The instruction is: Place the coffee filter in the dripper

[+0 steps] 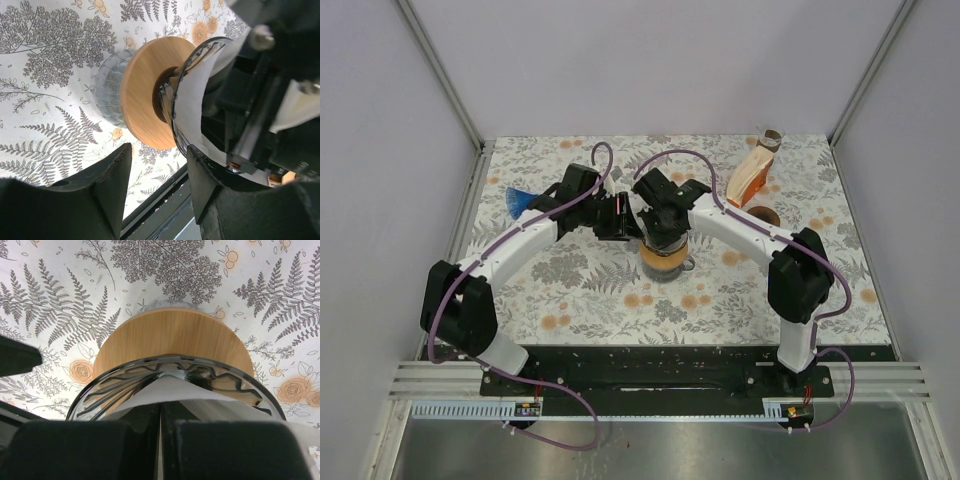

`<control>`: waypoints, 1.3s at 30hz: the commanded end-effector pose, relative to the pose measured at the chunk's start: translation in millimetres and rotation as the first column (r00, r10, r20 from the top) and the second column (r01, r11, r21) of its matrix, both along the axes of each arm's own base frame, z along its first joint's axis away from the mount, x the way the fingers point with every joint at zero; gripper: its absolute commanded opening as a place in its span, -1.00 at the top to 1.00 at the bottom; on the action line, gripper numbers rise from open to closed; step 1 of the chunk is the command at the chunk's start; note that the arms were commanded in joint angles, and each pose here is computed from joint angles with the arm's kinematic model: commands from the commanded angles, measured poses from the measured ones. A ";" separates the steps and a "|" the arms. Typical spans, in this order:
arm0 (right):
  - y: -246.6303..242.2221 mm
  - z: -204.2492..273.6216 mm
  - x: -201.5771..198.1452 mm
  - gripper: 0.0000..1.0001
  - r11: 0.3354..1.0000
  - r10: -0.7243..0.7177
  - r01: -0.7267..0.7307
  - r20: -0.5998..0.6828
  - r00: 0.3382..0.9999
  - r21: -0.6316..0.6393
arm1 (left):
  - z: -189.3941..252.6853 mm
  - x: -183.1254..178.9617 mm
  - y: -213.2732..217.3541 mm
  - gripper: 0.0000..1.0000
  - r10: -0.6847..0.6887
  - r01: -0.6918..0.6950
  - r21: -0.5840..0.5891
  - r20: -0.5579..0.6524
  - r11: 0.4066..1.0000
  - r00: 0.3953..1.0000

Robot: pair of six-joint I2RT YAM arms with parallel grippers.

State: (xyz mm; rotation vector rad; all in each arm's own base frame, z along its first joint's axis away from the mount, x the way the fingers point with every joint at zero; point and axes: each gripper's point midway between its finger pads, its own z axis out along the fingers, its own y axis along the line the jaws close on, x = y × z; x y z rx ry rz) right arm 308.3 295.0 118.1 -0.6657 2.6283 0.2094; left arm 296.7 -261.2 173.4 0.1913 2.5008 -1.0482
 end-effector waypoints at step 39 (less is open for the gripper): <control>13.8 23.8 1.8 1.00 0.996 0.050 -0.054 0.059 0.997 0.076 | -2.0 14.2 -9.1 0.30 0.014 -0.014 -0.018 0.003 1.000 1.000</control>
